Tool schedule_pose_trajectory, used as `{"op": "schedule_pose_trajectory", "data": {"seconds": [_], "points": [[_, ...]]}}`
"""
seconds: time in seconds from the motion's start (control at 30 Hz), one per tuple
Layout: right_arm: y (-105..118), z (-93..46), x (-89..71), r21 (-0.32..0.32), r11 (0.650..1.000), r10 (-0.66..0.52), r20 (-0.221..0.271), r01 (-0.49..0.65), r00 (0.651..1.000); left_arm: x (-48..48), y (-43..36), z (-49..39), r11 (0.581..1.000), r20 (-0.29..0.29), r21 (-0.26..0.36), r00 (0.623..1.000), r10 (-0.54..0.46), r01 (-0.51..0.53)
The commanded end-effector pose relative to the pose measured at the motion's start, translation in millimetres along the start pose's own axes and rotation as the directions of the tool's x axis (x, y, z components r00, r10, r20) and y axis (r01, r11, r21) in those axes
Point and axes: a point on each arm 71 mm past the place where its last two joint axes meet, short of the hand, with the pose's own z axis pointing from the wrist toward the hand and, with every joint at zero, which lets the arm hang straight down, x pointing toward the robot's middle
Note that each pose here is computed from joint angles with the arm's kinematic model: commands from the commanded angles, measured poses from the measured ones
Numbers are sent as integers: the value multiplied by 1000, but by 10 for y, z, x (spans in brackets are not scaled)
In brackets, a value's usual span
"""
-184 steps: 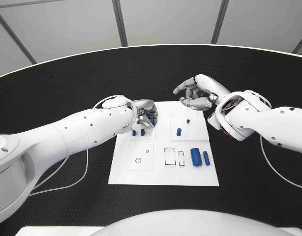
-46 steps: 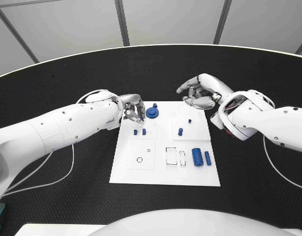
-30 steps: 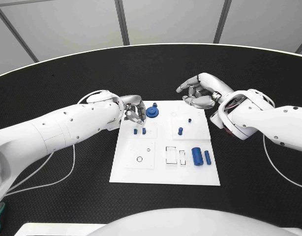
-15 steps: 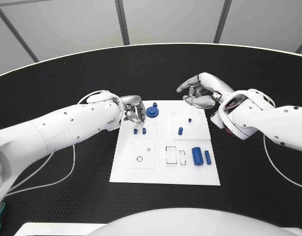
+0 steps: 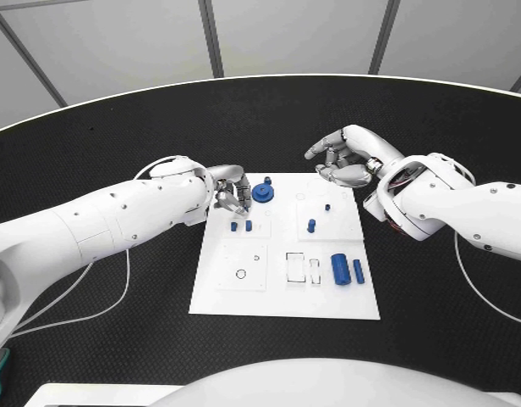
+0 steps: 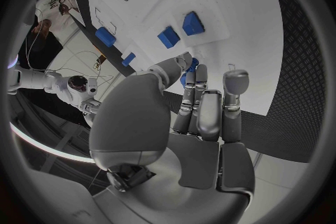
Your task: Assemble the parts on the task board
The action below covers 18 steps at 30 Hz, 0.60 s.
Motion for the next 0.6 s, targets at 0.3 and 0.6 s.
{"op": "schedule_pose_trajectory", "data": {"seconds": [0.3,0.6], "points": [[-3,0,-2,1,1000,0,1,0,1000,3,19,-7,1000,-3,-6,1000,0,0],[-4,1,-2,1,1000,-1,1,1,1000,3,17,-8,1000,-1,-4,1000,-1,1]]}}
